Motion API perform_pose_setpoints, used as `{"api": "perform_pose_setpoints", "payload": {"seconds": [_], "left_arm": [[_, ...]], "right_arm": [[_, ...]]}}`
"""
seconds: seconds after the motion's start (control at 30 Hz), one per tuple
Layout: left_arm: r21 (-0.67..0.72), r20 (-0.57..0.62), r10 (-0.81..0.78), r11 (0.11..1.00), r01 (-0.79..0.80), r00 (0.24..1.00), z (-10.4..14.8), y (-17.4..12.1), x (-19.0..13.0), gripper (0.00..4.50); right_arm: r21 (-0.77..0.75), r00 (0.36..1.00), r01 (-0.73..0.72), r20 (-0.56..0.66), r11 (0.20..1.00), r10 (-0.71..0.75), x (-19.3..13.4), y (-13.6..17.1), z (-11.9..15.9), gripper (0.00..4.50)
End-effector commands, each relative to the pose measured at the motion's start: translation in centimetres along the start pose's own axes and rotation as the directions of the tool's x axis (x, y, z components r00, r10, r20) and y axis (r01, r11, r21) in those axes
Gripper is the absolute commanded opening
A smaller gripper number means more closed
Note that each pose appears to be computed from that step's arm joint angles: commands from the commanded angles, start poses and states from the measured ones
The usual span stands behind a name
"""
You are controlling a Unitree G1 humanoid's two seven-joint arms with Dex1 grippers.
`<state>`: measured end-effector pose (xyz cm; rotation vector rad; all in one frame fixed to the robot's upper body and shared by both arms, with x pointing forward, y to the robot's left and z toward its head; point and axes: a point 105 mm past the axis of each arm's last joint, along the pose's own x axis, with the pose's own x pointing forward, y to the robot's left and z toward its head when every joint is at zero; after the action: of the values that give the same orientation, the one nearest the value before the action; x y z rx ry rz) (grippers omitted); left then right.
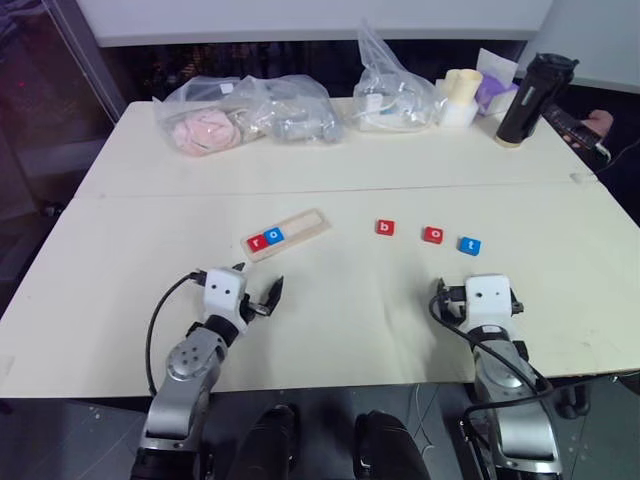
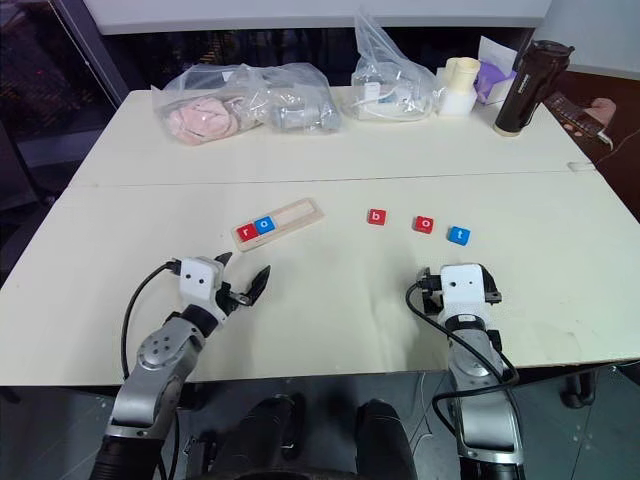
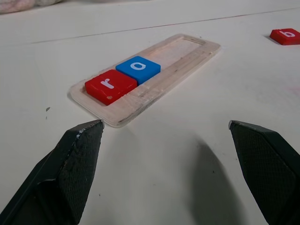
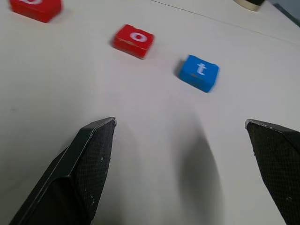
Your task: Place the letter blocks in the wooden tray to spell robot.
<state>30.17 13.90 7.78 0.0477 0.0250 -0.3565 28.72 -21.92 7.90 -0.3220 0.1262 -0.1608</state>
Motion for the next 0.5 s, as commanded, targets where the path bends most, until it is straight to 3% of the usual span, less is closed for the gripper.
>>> {"api": "perform_pose_setpoints", "payload": {"seconds": [0.03,0.5], "left_arm": [[0.008,0.07,-0.001,1.0,0.0,0.998,2.04,0.24,-0.08,4.5],[-0.008,0.071,-0.015,1.0,0.016,0.997,1.89,0.35,-0.5,4.5]], "right_arm": [[-0.001,0.998,-0.022,0.05,1.0,0.022,-0.15,0.42,1.45,4.48],[-0.002,0.998,-0.036,0.057,0.999,0.036,-0.26,0.59,1.74,4.48]]}}
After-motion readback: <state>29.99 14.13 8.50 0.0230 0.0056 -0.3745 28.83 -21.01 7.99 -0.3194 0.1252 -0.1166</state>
